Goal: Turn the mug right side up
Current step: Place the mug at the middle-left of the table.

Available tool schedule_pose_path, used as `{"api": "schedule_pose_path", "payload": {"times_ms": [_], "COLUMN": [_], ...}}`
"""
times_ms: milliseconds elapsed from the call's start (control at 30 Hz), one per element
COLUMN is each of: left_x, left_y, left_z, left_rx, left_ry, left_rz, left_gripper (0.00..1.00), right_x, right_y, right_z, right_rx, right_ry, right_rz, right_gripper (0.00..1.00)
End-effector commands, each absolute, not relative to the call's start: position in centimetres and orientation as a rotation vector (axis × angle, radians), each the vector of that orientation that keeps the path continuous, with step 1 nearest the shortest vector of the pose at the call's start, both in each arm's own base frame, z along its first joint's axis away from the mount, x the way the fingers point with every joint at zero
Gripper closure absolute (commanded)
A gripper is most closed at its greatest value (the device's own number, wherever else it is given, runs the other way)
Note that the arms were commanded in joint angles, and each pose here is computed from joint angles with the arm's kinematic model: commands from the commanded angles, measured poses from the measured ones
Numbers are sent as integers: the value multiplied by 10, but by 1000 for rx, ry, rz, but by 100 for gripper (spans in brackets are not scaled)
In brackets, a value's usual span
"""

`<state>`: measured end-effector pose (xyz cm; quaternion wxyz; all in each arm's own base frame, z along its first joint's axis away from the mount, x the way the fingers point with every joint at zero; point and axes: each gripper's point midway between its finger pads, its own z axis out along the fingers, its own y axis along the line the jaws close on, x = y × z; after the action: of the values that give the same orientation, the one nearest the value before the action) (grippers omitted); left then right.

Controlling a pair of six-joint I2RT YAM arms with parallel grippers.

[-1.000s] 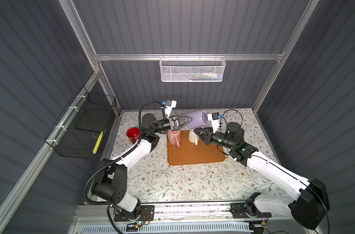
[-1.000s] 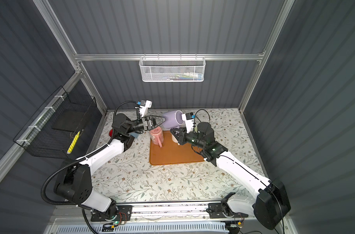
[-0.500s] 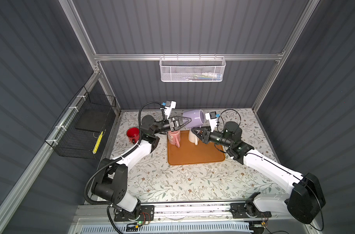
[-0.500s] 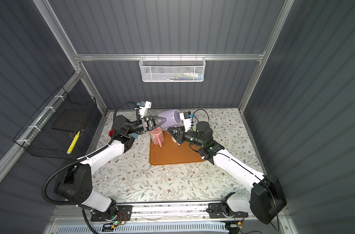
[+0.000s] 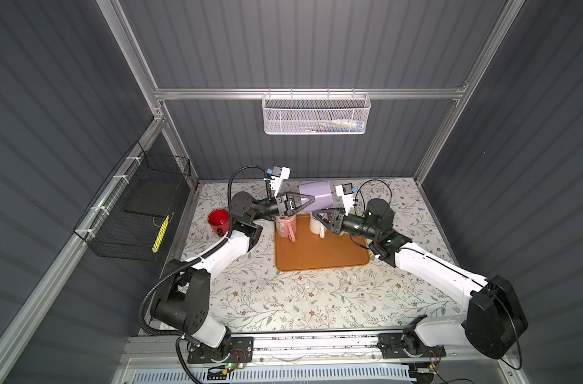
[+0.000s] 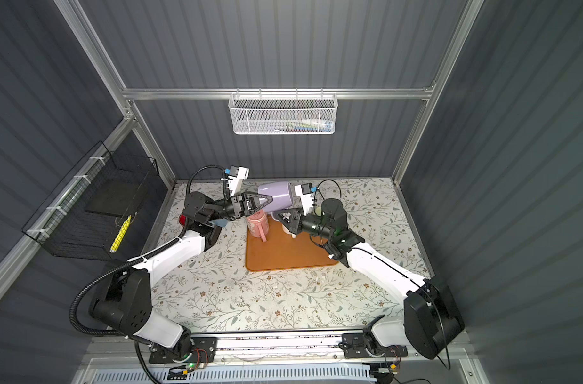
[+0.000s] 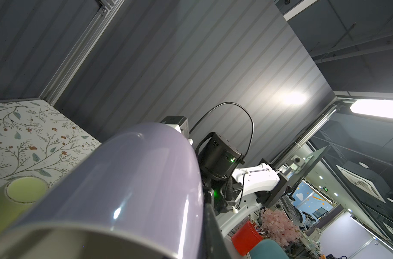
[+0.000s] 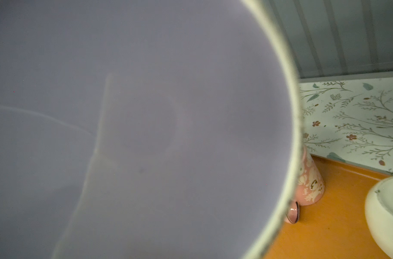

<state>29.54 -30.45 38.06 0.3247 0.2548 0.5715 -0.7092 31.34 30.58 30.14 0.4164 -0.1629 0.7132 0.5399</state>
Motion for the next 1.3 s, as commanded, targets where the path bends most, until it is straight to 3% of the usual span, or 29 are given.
{"api": "schedule_pose_path", "payload": {"times_ms": [0, 267, 500, 733, 1000, 1267], "left_x": [294, 303, 313, 315, 304, 300], "left_y": [-306, -302, -285, -233, -121, -82], "left_z": [382, 357, 331, 301, 233, 173], "left_rx": [646, 656, 647, 664, 484, 417], "left_ry": [1522, 1732, 1951, 2254, 2687, 2905], "left_rz": [-1842, -1582, -1310, -874, -317, -60], "left_gripper": [100, 100, 100, 100, 100, 100], "right_x": [322, 326, 329, 329, 334, 337], "right_y": [301, 295, 284, 261, 250, 256], "right_z": [302, 288, 275, 258, 241, 227], "right_rx": [-419, -385, -346, -321, -331, -341], "right_ry": [1740, 1788, 1833, 1905, 1976, 2005], "right_rz": [1285, 1269, 1244, 1145, 1065, 1095], "right_gripper": [78, 68, 50, 48, 47, 47]}}
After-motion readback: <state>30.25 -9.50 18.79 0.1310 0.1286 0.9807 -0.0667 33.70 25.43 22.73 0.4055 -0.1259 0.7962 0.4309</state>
